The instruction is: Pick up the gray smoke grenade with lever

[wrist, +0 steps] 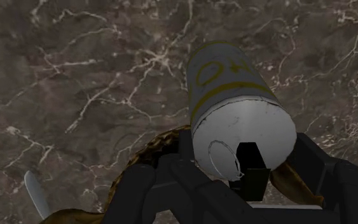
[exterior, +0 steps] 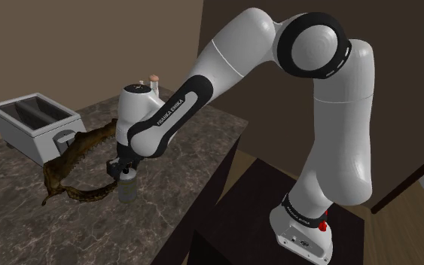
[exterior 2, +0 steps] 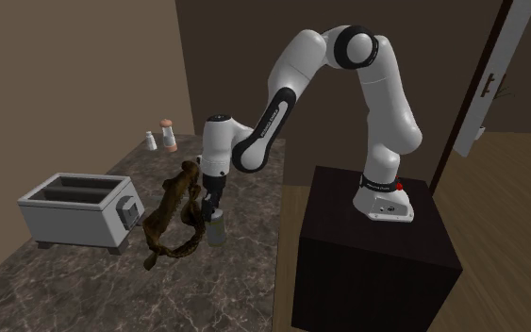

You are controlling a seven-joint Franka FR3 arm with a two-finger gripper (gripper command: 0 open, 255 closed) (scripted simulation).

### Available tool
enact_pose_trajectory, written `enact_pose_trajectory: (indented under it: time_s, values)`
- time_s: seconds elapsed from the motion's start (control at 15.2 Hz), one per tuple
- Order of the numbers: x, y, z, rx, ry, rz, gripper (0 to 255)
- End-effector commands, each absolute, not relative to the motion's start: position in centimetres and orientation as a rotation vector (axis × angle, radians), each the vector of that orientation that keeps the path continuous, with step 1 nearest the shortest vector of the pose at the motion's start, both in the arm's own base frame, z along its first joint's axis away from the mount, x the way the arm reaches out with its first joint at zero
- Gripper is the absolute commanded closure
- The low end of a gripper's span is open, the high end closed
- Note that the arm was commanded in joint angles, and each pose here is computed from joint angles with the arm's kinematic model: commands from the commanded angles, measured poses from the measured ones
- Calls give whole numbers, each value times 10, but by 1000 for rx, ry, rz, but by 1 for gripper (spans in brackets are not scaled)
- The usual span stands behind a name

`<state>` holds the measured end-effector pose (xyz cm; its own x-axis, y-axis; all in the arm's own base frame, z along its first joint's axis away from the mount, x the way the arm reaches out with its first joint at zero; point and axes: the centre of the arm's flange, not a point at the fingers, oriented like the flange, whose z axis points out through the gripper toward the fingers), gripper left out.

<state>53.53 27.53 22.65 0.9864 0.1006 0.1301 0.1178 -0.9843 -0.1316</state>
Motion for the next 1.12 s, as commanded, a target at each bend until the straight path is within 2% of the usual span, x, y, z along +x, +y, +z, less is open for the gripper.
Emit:
enact_pose_trajectory:
  time_s: [0.0,0.53,1.06]
  values:
    - [535,276,226,-2992,-166,-185,255]
    - [535,276,225,-2992,-166,-185,255]
    - [535,276,267,-2992,-166,-185,255]
